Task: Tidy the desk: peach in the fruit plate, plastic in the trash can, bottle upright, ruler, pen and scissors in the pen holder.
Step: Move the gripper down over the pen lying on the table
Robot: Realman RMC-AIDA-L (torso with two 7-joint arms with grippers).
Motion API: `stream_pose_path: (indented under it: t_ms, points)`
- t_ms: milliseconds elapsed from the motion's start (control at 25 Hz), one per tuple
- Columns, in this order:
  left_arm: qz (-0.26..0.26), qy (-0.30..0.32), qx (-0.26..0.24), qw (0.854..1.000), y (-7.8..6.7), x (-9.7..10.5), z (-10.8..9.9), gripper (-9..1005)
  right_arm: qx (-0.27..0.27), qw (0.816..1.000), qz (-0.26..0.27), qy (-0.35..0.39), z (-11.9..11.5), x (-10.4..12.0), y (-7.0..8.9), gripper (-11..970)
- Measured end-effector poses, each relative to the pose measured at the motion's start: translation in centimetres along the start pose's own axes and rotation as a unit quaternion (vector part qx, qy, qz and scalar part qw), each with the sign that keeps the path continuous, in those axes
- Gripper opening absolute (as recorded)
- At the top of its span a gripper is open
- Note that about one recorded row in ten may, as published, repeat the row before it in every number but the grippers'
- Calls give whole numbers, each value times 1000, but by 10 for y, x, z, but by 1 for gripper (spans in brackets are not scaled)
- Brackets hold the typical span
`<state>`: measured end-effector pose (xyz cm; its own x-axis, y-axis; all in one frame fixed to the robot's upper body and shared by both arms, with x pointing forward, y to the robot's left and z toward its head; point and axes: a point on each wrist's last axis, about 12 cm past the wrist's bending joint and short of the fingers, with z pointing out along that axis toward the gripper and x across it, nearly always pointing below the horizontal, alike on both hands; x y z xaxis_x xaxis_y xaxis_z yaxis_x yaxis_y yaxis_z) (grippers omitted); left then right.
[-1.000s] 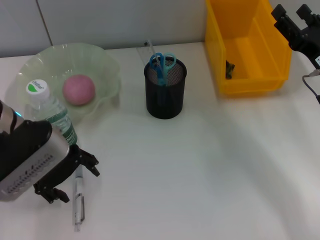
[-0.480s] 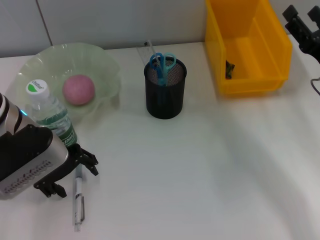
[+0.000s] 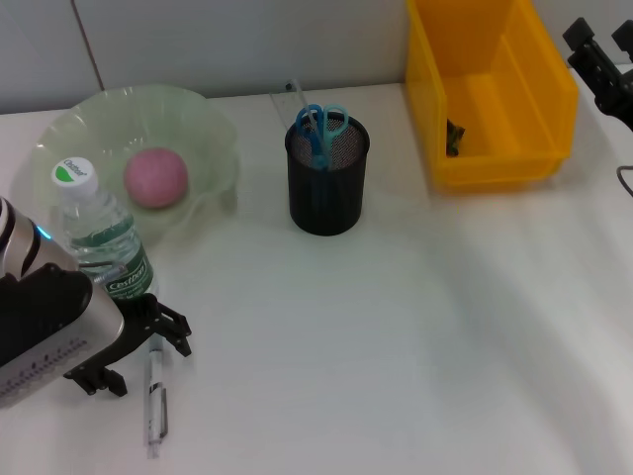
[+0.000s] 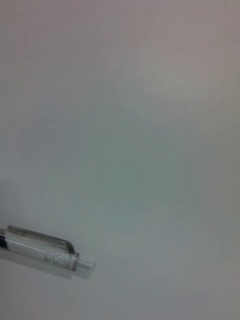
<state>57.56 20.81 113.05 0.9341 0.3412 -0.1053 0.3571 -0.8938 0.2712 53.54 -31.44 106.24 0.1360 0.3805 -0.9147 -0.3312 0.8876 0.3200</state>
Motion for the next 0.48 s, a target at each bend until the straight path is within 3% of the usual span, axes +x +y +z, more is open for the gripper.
stream_pose_path:
  t_ms: [480]
  points:
    - [24,10,0,1000,-7,-1,6,801,-6,1000,-1,3,-1,1,2,826]
